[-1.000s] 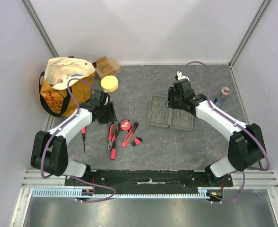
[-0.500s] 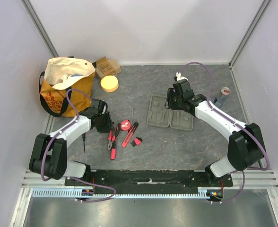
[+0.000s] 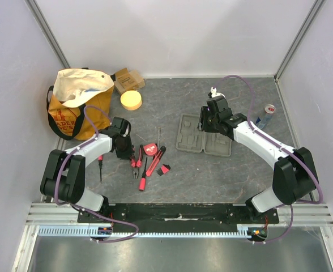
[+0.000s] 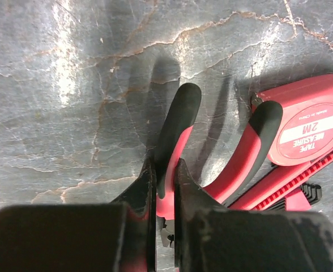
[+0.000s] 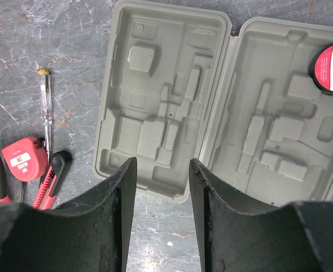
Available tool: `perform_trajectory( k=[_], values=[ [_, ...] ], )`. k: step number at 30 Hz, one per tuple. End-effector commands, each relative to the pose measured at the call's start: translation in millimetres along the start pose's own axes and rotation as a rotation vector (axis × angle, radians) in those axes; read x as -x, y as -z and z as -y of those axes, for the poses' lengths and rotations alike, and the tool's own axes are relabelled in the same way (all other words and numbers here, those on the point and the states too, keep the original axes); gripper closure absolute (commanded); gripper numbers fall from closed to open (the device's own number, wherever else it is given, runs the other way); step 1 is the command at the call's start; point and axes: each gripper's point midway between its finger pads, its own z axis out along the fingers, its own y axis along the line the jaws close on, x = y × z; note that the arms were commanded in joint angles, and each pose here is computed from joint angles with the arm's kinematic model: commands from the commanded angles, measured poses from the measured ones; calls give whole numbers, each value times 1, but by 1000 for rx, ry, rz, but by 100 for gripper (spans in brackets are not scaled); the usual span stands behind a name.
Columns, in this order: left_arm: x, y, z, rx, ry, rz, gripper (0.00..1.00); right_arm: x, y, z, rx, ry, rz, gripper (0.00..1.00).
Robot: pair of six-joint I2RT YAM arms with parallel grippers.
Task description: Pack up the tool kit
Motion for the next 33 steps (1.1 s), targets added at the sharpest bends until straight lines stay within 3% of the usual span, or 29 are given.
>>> perform_trajectory(
  k=[1,7,12,19,27,33],
  values=[
    [20,8,3,23,-30,49,98,7,1,-6,21,-6,27,52],
    [54,48,-7,117,-42,192,98,11,3,-9,33,-8,35,52],
    [80,88,14,49,-58,291,98,12,3,-14,55,-9,35,52],
    [109,110,81,-100,-95,332,98,27,13,-46,130,37,69,60],
    [134,106,167,-198,-171,335,98,16,3,-89,127,146,84,69],
    [127,90,216,-249,-253,296,98,16,-19,-110,77,191,96,77]
  ],
)
